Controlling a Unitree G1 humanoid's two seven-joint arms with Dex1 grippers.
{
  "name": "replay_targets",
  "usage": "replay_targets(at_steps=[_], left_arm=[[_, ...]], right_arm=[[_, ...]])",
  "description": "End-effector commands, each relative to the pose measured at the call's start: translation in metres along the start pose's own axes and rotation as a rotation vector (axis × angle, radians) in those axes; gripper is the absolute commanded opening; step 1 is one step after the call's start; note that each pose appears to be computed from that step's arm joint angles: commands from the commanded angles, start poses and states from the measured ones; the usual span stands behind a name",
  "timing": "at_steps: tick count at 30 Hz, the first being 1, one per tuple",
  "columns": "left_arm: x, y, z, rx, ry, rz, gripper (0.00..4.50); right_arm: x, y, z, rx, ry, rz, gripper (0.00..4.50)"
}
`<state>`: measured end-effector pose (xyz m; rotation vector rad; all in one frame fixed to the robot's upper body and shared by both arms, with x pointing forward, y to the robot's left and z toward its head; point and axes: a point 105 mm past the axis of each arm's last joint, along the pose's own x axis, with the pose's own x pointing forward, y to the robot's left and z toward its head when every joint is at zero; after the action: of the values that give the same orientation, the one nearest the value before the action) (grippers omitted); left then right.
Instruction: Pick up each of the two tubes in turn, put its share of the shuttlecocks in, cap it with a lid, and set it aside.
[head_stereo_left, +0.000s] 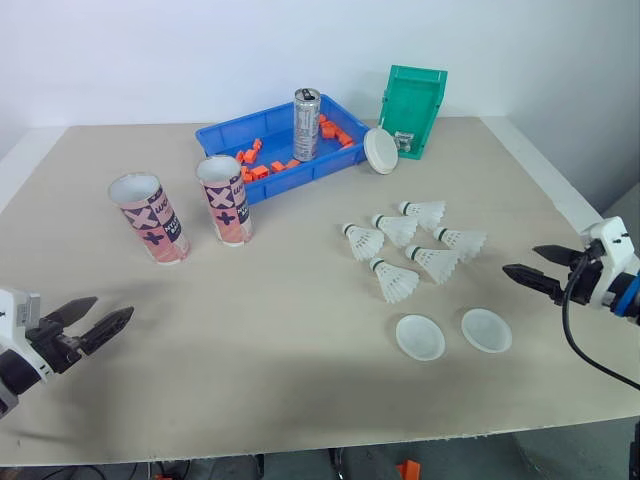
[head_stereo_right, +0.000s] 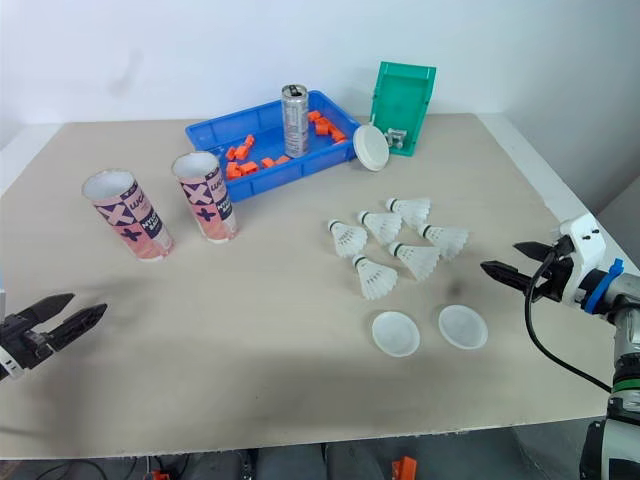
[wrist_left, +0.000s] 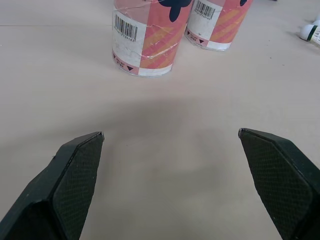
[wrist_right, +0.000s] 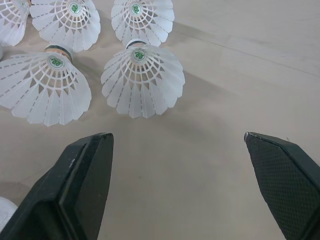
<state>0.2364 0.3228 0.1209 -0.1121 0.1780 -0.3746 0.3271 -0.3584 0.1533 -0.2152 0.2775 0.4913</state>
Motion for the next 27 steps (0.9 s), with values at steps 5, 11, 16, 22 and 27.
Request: replay_targets(at_steps=[5,11,16,22,27], left_arm=[[-0.001,0.003,0.016,0.023,-0.056,-0.004,4.50],[-0.004,0.004,0.014,0.007,-0.049,-0.016,4.50],[-0.005,0.006,0.014,-0.001,-0.052,-0.021,4.50],[-0.005,0.007,0.010,0.003,-0.047,-0.023,4.50],[-0.005,0.011,0.010,0.008,-0.068,-0.017,4.50]], right_arm=[[-0.001,-0.002,0.017,-0.042,-0.044,0.001,4.48],[0.001,0.000,0.017,-0.039,-0.051,0.010,4.48],[0.003,0.001,0.018,-0.038,-0.058,0.015,4.48],[0.005,0.003,0.019,-0.041,-0.065,0.019,4.48],[0.006,0.004,0.022,-0.039,-0.086,0.021,4.48]])
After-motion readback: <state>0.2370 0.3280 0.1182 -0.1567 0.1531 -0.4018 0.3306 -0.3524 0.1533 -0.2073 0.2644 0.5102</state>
